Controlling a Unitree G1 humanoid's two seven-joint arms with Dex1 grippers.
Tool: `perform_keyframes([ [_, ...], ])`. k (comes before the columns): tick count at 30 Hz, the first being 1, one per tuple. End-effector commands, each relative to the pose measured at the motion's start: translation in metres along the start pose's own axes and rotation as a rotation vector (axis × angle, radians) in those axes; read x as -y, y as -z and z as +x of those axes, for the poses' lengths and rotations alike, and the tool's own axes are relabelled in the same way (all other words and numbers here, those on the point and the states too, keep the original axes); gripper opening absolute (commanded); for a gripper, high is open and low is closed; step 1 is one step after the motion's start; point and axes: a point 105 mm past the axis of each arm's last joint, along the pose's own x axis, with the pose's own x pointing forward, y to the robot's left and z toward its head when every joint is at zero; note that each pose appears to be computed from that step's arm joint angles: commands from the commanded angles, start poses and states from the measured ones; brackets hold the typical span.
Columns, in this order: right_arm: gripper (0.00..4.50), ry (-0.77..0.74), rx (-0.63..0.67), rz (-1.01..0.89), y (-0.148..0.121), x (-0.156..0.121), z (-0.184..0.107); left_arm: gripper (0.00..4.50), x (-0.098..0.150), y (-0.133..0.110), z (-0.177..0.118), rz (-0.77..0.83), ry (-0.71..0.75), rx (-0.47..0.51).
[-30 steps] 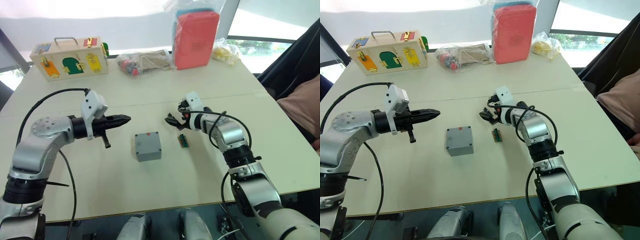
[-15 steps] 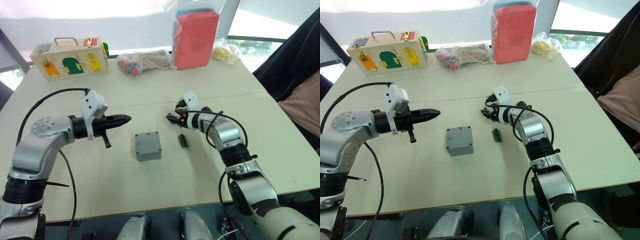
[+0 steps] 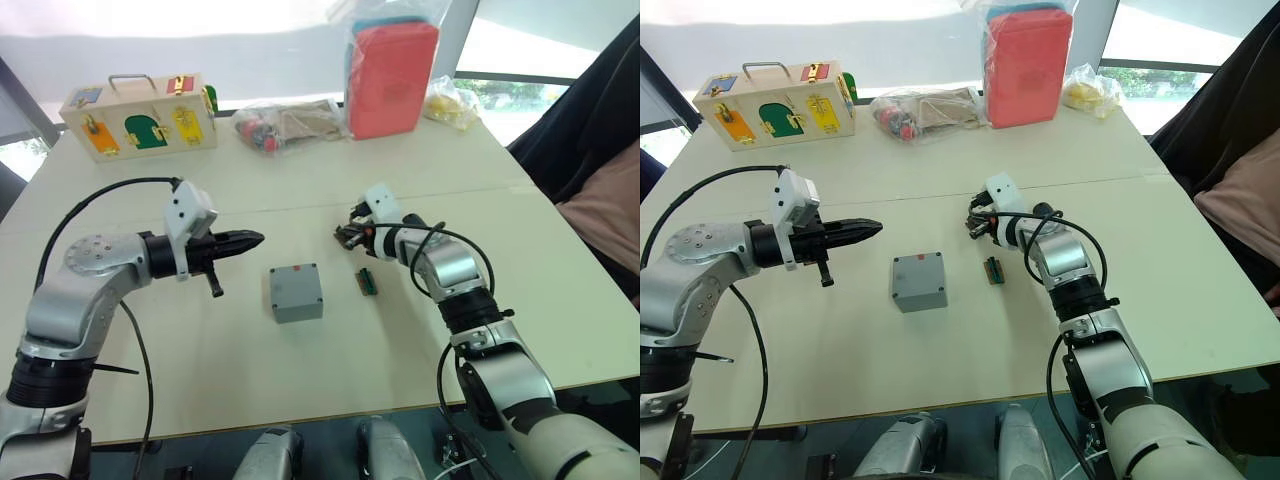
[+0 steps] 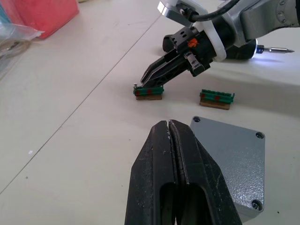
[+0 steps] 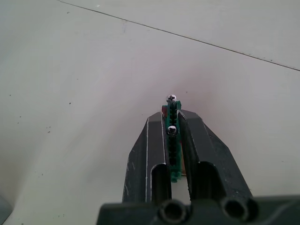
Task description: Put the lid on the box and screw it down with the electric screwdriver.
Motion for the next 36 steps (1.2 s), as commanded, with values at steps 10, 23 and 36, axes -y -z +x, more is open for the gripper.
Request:
perform_keyframes([
  [10,0.45,-0.018,0.042,-0.021,-0.02,-0.003,-0.006,0.0,0.002,-0.013,0.002,0.043,0.007,0.034],
  [23,0.45,-0.011,0.015,-0.047,-0.01,-0.002,-0.001,0.0,0.004,-0.014,0.003,0.042,0.003,0.04],
  [36,0.45,0.001,0.007,-0.056,-0.006,0.001,-0.001,0.0,0.005,-0.014,0.004,0.04,0.007,0.047],
])
